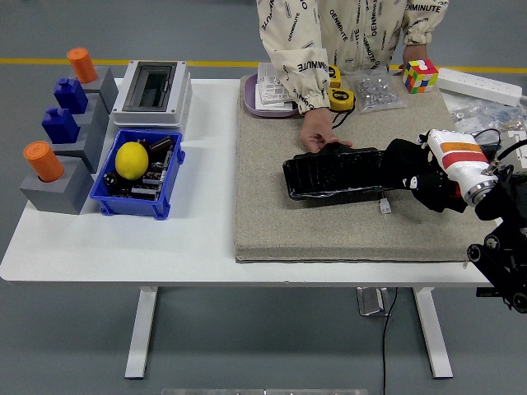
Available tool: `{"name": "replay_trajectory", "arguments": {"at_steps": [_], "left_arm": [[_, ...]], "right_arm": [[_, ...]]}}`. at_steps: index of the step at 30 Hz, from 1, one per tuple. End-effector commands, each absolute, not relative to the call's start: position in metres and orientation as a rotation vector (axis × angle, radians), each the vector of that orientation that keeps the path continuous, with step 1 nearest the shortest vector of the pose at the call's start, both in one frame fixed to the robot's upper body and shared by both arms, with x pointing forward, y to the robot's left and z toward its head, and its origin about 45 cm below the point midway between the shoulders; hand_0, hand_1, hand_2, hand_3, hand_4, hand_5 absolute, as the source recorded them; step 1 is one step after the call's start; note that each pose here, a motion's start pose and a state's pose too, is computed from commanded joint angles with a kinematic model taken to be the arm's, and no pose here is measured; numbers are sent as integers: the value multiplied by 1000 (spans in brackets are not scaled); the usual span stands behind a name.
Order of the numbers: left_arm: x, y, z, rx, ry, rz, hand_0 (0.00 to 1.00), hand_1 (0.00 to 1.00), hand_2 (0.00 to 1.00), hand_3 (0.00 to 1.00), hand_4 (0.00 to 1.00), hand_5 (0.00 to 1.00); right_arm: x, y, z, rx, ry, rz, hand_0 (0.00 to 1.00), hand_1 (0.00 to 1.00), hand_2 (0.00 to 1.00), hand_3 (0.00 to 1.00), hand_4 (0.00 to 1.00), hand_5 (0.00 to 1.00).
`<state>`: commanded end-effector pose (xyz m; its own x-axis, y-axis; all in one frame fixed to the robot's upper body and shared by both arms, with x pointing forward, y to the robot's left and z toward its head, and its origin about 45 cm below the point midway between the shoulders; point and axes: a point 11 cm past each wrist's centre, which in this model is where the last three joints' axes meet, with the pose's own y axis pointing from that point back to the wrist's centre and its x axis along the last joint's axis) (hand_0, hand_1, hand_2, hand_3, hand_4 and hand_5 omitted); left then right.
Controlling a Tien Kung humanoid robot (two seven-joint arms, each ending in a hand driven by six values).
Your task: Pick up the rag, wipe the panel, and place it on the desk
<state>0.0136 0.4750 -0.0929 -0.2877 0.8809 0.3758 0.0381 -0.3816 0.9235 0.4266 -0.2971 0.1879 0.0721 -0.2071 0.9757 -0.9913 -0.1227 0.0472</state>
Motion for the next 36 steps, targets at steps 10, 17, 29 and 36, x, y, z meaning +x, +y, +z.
{"name": "replay_trajectory", "arguments": {"at_steps": [10, 17, 29, 36], "left_arm": [[15, 475, -93, 1323, 1196, 1739, 650, 696, 743, 566, 599, 477], [16, 476, -92, 1325, 1192, 1739, 650, 696, 742, 566, 599, 477], [15, 478, -92, 1334, 1186, 1734, 651, 696, 742, 566, 599, 477], [14, 478, -92, 1339, 1189, 1733, 651, 696, 742, 566, 599, 477]], "right_arm": [[428, -281, 188, 1512, -1238, 1161, 220, 310, 352, 395, 998, 93], [429, -269, 186, 1537, -1220, 1170, 220, 310, 352, 396, 998, 94], [434, -237, 187, 1588, -1182, 1210, 219, 311, 353, 396, 998, 95], [443, -236, 187, 1576, -1184, 1210, 219, 311, 353, 396, 998, 96]]}}
